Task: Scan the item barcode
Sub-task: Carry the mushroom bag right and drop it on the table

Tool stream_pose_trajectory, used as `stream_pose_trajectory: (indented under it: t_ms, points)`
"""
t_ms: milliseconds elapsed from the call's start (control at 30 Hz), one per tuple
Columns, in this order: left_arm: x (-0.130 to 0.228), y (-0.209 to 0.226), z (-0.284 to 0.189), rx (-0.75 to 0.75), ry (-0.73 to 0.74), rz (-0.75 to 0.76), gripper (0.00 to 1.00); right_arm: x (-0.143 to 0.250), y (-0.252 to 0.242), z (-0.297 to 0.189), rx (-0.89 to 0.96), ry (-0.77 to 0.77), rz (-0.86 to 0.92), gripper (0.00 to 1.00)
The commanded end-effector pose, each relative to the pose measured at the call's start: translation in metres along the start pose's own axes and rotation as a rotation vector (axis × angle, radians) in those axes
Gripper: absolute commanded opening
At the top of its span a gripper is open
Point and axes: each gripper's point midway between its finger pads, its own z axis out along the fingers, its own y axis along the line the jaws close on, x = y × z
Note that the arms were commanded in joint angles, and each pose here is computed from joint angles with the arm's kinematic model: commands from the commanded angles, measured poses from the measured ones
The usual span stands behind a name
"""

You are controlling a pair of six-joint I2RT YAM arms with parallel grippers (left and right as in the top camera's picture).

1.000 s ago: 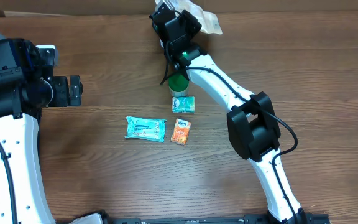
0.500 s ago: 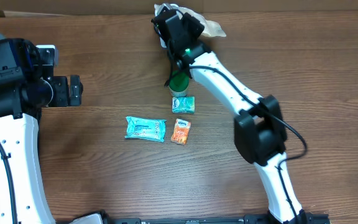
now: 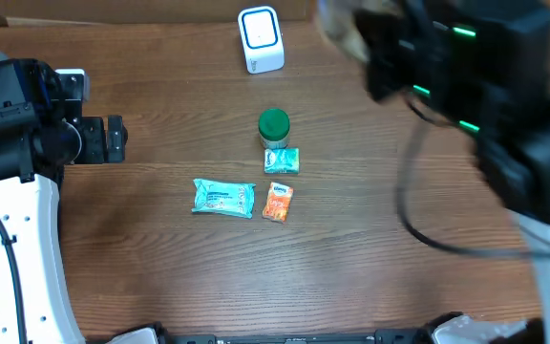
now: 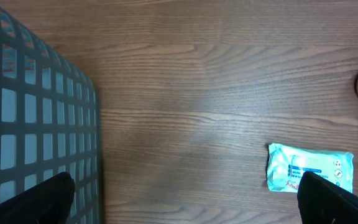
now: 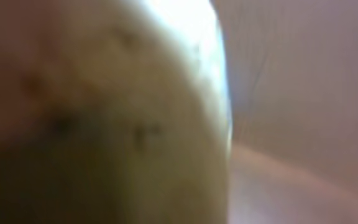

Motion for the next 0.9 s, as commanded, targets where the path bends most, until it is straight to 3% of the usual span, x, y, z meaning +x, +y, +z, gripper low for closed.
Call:
stream_pose_trajectory:
  t_ms: [0,167,300,433,567,767,867]
  points:
    - [-0.007,0.004,-0.01,-0.015,-0.033,0.012,1.0,0.024,-0.012,-0.018,-0.078,0.093,0.197,0.04]
    - [-0.007,0.004,-0.01,-0.016,-0.033,0.012,1.0,0.089,-0.083,-0.026,0.076,0.324,0.445,0.04]
    - [-0.007,0.004,-0.01,-0.015,-0.033,0.012,1.0,0.142,-0.131,-0.005,0.071,0.485,0.7,0.04]
    - [-0.007,0.004,-0.01,-0.015,-0.033,0.012,1.0,0.179,-0.164,0.019,0.034,0.549,0.865,0.04]
    - [-0.007,0.004,-0.01,-0.015,-0.033,0.012,1.0,0.246,-0.203,0.05,0.025,0.64,1.045,0.04]
    - [-0.007,0.004,-0.01,-0.015,-0.033,0.012,1.0,0.314,-0.241,0.048,0.211,0.74,1.057,0.1]
    - [-0.007,0.004,-0.01,-0.015,-0.033,0.012,1.0,0.328,-0.246,0.038,0.298,0.804,1.028,0.24]
